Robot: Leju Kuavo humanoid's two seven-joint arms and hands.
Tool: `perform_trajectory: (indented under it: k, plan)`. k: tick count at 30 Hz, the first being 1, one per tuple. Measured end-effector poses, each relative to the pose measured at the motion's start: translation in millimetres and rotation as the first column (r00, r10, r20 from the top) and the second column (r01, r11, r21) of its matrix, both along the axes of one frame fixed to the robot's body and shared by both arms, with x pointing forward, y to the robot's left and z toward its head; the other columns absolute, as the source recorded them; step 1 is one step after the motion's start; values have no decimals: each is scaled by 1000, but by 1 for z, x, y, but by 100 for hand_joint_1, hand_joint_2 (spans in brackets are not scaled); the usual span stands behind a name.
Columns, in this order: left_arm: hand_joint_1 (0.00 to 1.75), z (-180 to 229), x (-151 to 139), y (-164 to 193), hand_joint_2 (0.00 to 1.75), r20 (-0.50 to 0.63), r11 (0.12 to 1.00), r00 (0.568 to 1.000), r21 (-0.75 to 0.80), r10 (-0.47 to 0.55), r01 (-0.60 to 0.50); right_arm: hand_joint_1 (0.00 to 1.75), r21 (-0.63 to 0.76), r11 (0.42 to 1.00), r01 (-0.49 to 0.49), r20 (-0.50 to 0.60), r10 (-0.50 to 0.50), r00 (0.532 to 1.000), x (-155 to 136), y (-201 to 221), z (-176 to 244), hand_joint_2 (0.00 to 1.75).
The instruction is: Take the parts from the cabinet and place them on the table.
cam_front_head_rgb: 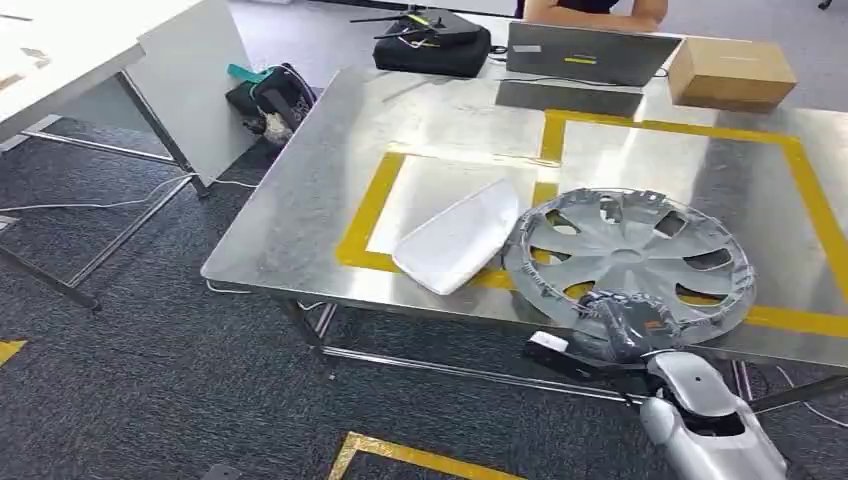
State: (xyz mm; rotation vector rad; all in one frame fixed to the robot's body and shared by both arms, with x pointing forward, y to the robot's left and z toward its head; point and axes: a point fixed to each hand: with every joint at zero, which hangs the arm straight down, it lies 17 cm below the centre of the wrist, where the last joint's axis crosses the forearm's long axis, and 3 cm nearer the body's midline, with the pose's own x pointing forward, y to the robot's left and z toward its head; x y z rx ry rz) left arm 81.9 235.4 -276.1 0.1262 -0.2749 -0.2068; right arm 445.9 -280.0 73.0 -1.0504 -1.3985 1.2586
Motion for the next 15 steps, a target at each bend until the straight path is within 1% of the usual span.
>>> perform_trajectory:
  k: [7,11,15]
  plan:
    - [0,1,7,3,175,13,1000,1000,1,-1,1,175,19,1000,18,5,-18,1000,33,12,9,175]
    - [0,0,1,5,175,4,1000,1000,4,0,0,175,34,999,16,-10,-16,1000,40,22,5,175]
    - [0,0,2,6,175,8,1000,1000,4,1,-1,175,48,999,12,-21,-11,1000,44,31,3,175]
